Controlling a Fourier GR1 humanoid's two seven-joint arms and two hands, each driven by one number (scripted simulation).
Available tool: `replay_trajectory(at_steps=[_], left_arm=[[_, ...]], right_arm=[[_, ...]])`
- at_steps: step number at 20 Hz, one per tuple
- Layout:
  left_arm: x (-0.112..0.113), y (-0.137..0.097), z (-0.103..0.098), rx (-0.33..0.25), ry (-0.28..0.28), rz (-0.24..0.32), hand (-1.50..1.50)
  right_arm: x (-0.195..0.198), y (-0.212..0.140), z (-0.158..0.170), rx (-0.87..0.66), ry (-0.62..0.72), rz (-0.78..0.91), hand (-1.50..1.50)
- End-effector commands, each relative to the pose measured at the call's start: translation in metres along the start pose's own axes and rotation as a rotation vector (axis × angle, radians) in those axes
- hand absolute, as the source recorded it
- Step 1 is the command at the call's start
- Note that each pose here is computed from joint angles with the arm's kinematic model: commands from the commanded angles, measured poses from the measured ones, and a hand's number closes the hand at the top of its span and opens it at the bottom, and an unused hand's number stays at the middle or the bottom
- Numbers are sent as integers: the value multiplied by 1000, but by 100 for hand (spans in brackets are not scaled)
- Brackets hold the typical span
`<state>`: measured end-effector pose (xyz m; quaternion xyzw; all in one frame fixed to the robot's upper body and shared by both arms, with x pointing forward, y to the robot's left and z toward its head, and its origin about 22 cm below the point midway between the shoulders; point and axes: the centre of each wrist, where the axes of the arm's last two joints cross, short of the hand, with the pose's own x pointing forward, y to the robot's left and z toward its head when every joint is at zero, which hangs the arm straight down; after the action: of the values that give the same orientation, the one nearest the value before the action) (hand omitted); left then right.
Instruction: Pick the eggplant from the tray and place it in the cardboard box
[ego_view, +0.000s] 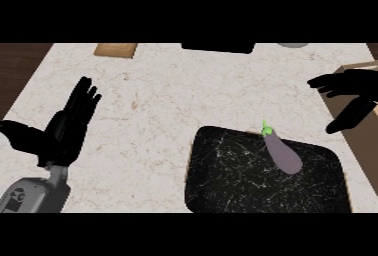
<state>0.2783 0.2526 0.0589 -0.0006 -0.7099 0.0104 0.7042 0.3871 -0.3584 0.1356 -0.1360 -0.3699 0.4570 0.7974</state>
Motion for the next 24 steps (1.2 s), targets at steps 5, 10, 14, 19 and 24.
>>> replay_trajectory(at_steps=[5,10,14,19,24], left_arm=[[7,-15,-10,-6,8,11,0],[-9,-22,-4,25,18,19,0],[-7,-5,4,59,30,6,0],[9,-15,7,60,15,6,0],[-4,6,5,77,31,13,0]], right_arm=[[65,-28,-16,378,137,182,-150],[111,-12,-47,454,112,115,-150],[134,5,-61,509,92,109,-150],[157,16,-69,510,131,136,-150],[150,30,-78,528,180,174,-150]])
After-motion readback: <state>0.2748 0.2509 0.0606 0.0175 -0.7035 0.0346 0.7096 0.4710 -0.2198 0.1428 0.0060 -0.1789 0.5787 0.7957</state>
